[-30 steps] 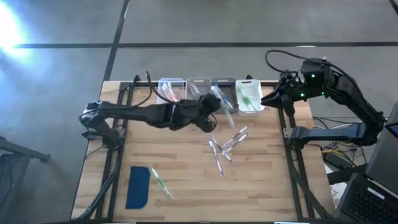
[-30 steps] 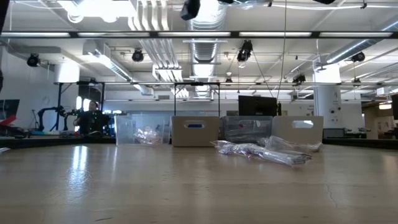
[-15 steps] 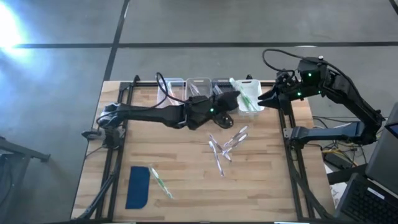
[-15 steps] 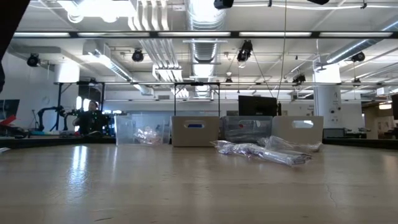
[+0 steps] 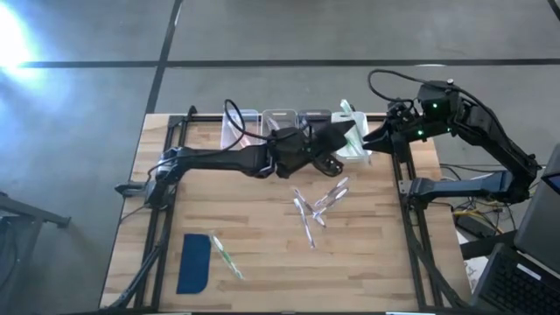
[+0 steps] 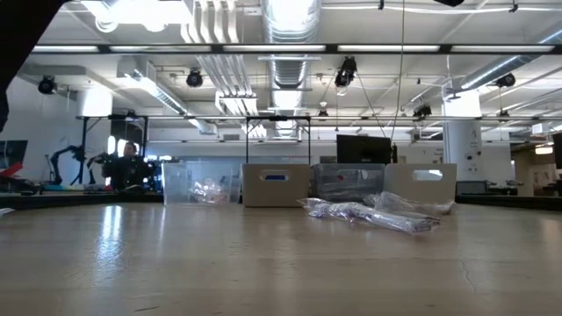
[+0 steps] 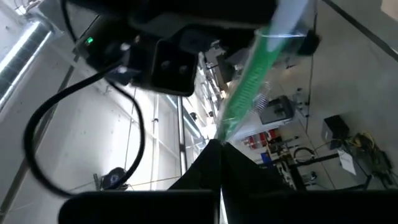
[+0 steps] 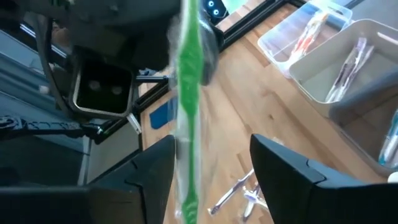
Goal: Pick & Place Toothbrushes
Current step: Put the green toothbrush into the white bin
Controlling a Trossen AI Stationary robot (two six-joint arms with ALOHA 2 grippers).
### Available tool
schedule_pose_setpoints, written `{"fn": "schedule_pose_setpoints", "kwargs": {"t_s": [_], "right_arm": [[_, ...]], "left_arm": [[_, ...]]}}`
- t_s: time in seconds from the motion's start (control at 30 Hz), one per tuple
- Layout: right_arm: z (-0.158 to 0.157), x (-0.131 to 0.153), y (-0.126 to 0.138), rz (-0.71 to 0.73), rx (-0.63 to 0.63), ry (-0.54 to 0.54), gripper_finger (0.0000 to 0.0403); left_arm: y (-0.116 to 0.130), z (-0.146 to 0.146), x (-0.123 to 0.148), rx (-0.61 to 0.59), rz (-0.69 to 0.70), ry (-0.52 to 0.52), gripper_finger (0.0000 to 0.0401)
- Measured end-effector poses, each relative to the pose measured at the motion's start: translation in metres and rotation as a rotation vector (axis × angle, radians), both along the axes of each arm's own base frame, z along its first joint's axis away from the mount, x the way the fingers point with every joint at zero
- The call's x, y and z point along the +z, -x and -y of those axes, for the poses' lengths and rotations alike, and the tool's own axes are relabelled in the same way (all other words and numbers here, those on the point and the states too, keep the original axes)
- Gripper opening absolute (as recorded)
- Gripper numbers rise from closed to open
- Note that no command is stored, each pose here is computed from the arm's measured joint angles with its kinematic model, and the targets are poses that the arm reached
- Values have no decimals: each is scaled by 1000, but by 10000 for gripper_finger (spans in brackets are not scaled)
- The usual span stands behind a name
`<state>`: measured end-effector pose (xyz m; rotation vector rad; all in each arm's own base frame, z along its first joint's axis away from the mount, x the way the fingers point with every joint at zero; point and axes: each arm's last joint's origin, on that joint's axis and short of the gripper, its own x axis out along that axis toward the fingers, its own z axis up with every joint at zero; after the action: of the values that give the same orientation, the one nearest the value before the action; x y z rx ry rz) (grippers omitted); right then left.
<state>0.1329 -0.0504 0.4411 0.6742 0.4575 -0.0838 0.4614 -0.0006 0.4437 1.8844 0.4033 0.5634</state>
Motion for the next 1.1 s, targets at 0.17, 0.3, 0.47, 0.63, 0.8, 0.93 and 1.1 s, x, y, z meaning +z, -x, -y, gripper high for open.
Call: {"fn": "schedule_pose_setpoints", "kwargs": {"t_s": [0.17,0.3,0.47,0.63,0.8,0.93,1.1], "right_arm": [[-1,0,0,11,34,-16,189],[-1,0,-1,9,39,-8,176],[1,-1,-4,-1,41,-6,150],[4,-4,-9,-18,39,1,123],[6,-6,-14,-31,49,16,94],[7,-6,-15,-32,51,19,49],[5,-5,-12,-27,48,25,23]], "left_arm": [[-5,-3,-10,5,-37,-2,0],[-6,-5,-11,8,-36,-2,0],[-4,-5,-6,9,-20,-1,0],[-3,-5,-4,9,-7,-1,0],[-3,-5,-4,-2,-8,1,0],[-4,-5,-5,-7,-6,9,4],[-2,-5,-4,-38,8,82,20]]}}
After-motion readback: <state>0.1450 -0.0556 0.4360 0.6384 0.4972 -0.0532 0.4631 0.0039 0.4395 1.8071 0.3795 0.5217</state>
